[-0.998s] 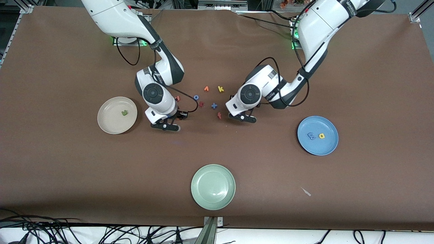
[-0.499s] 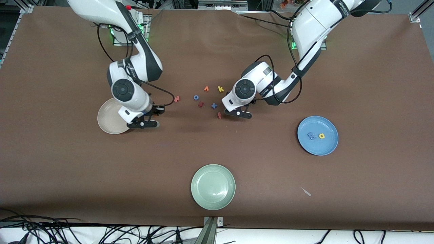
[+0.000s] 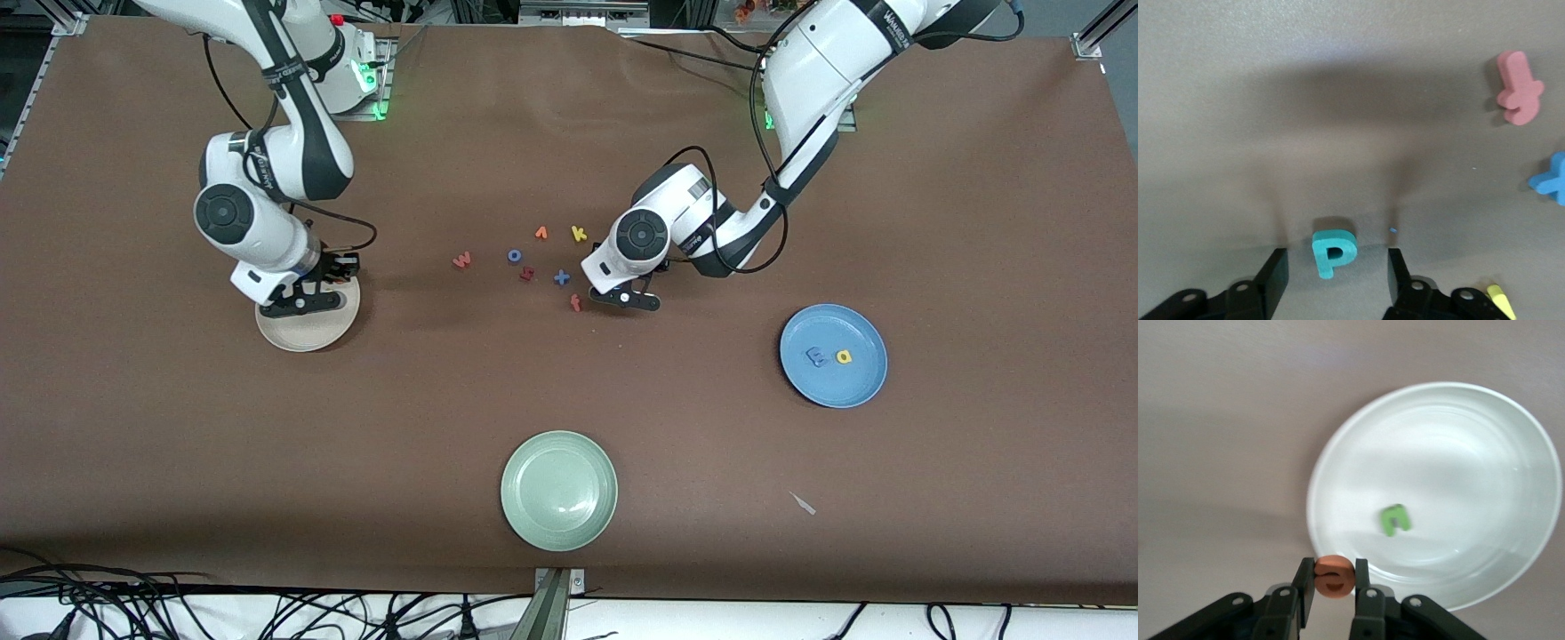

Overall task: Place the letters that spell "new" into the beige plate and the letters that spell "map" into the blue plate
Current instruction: 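Drop the p in the blue plate while the right gripper grasps the pink w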

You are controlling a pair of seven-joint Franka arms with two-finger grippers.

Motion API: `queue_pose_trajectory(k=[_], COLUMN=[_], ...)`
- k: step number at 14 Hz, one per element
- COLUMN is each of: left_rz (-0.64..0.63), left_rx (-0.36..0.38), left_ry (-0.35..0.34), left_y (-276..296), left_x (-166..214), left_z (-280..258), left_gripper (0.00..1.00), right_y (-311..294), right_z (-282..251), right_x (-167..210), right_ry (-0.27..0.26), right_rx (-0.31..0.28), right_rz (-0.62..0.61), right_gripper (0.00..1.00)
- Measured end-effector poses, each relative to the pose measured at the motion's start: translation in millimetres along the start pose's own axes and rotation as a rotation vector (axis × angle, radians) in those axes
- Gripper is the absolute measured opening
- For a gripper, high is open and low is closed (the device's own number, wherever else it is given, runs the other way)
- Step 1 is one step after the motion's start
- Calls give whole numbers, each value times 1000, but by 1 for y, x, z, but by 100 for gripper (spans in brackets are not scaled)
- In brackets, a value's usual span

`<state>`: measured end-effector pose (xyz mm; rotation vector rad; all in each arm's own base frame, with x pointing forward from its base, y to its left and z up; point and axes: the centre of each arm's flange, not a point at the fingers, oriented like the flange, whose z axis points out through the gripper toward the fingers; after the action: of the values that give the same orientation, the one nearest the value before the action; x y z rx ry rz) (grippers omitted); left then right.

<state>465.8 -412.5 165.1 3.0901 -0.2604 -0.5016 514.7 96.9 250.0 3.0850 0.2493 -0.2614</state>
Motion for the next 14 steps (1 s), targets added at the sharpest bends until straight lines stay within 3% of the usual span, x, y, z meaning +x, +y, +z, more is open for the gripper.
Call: queue_pose_trajectory(k=[1, 2, 4, 6, 7, 9, 14], left_rz=[-5, -8, -11, -12, -13, -20, -27], left_rx=[7, 7, 7, 6, 7, 7, 71], left_ry=[3, 5, 7, 10, 10, 10, -50], left_y=[0, 0, 0, 0, 0, 0, -23], left_x=[0, 1, 1, 1, 1, 1, 13], left_z=[2, 1, 0, -3, -3, -3, -39], left_gripper=[67, 61, 56, 34, 28, 28, 28], right_y=[10, 16, 16, 5, -9, -50, -138], right_z=[6, 12, 18, 14, 9, 1, -2], right_x=[-1, -2, 0, 2, 4, 3, -10], right_ry=[-10, -19, -25, -22, -23, -17, 5], right_rx=[-4, -7, -8, -4, 0, 9, 28], right_rz=[7, 15, 34, 70, 86, 122, 344], right_gripper=[28, 35, 54, 74, 84, 100, 100])
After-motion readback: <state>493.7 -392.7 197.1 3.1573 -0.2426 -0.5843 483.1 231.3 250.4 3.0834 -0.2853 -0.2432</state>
